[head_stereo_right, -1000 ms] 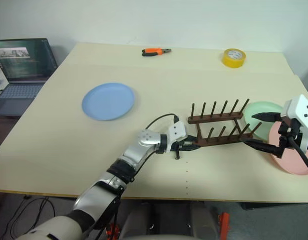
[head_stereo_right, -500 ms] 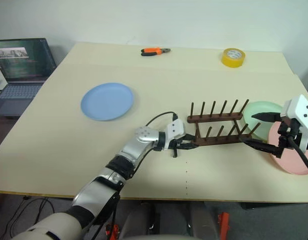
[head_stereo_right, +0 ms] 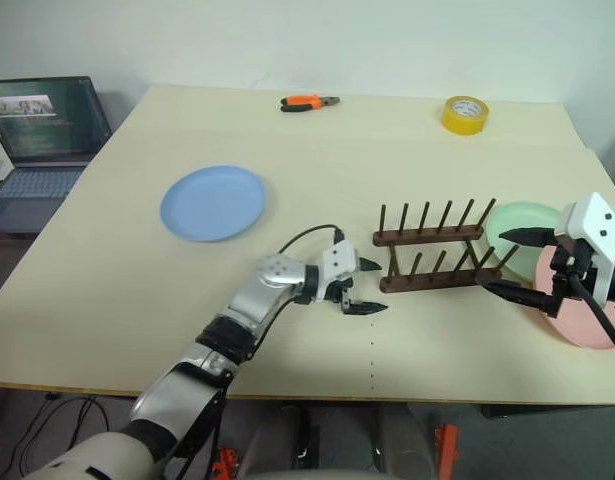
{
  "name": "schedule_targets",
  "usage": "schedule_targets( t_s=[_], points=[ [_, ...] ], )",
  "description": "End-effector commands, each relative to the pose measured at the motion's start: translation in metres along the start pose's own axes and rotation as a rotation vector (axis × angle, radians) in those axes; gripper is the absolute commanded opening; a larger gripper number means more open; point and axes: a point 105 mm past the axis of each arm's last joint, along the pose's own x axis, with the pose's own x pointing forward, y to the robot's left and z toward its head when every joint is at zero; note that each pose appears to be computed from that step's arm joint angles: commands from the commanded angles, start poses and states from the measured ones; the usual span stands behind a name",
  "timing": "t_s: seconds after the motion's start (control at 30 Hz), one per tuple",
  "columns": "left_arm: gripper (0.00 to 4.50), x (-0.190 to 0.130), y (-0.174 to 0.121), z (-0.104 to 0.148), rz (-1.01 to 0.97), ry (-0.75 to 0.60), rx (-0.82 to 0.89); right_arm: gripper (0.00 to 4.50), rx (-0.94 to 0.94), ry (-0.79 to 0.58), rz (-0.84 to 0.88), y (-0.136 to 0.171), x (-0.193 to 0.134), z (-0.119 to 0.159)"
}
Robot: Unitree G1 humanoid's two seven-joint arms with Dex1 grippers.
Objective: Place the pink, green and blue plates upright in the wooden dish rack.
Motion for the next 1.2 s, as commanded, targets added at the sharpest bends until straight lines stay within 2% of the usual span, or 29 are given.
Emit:
schedule_targets(
  t_s=[0.03,0.17,0.33,0.6,0.83,1.2],
  points=[
    [4.46,-0.025,0.003,0.026,0.014,-0.067,0.037,4.50,-0.006,0.084,-0.028,-0.005,-0.008,-0.014],
    [4.46,-0.041,-0.023,0.039,-0.096,-0.092,0.024,4.50,0.041,0.140,-0.013,0.002,-0.007,-0.034],
    [2.89,-0.038,-0.044,0.049,-0.168,-0.121,-0.028,2.86,0.086,0.184,-0.004,0.009,-0.004,-0.052],
    [0.02,0.006,-0.056,0.042,-0.171,-0.099,-0.062,0.02,0.141,0.186,-0.041,0.015,0.018,-0.068],
    [0.02,0.036,-0.039,0.032,-0.041,-0.056,-0.047,0.02,0.154,0.215,-0.168,0.010,0.033,-0.085],
    [0.02,0.048,-0.042,0.034,-0.040,-0.065,-0.039,0.02,0.153,0.237,-0.276,0.000,0.042,-0.096]
  ],
)
